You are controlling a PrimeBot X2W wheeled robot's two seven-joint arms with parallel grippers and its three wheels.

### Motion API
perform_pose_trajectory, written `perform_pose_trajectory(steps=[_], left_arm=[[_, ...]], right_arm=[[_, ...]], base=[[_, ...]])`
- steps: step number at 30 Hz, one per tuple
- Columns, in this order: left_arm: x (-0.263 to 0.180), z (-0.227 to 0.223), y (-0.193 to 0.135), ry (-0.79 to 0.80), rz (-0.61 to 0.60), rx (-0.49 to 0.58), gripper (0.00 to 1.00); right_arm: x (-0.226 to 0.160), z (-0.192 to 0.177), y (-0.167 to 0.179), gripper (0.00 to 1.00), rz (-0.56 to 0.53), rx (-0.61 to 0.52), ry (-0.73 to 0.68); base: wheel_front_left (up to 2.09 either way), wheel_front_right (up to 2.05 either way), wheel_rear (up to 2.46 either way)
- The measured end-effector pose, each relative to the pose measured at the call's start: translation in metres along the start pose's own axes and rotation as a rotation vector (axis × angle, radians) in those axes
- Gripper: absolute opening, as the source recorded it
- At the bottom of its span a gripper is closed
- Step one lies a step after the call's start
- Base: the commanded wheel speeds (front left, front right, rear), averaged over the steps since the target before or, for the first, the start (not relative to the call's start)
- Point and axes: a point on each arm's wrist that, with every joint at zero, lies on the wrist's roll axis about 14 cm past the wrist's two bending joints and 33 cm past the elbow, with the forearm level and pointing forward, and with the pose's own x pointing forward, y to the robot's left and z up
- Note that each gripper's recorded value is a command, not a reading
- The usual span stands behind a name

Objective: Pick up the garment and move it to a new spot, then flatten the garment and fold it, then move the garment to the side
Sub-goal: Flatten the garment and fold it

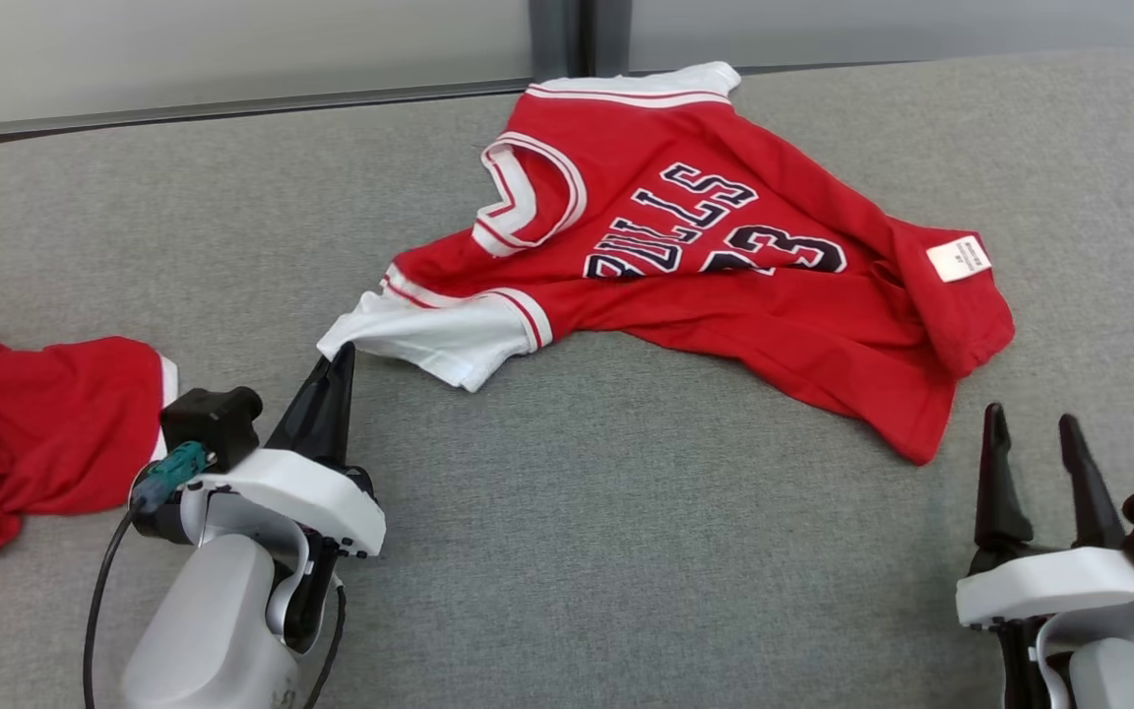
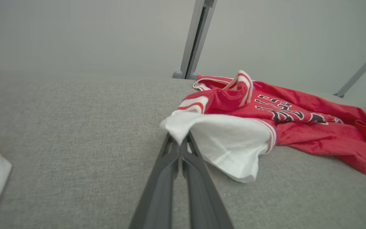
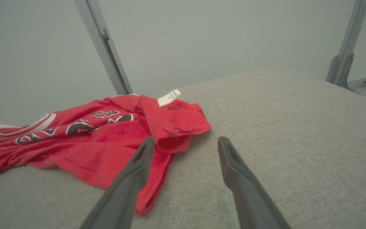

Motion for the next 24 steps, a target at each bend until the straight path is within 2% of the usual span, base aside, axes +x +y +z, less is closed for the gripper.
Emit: perform_pose_trajectory(steps=[11,24], left_arm=[[-0.037,0.063,0.014,-0.23,0.055,-0.026,0.0],[-0.061,0.069,0.016,-0.265,0.08,-0.029,0.0]], right_arm=[[-0.004,-0.049,0.034,1.0,0.073,0.088,0.168],[0.006,-0.068,0.047,1.0,0.076,0.134,0.248]], base=[[0.0,0.0,0.0],[0.0,0.0,0.0]])
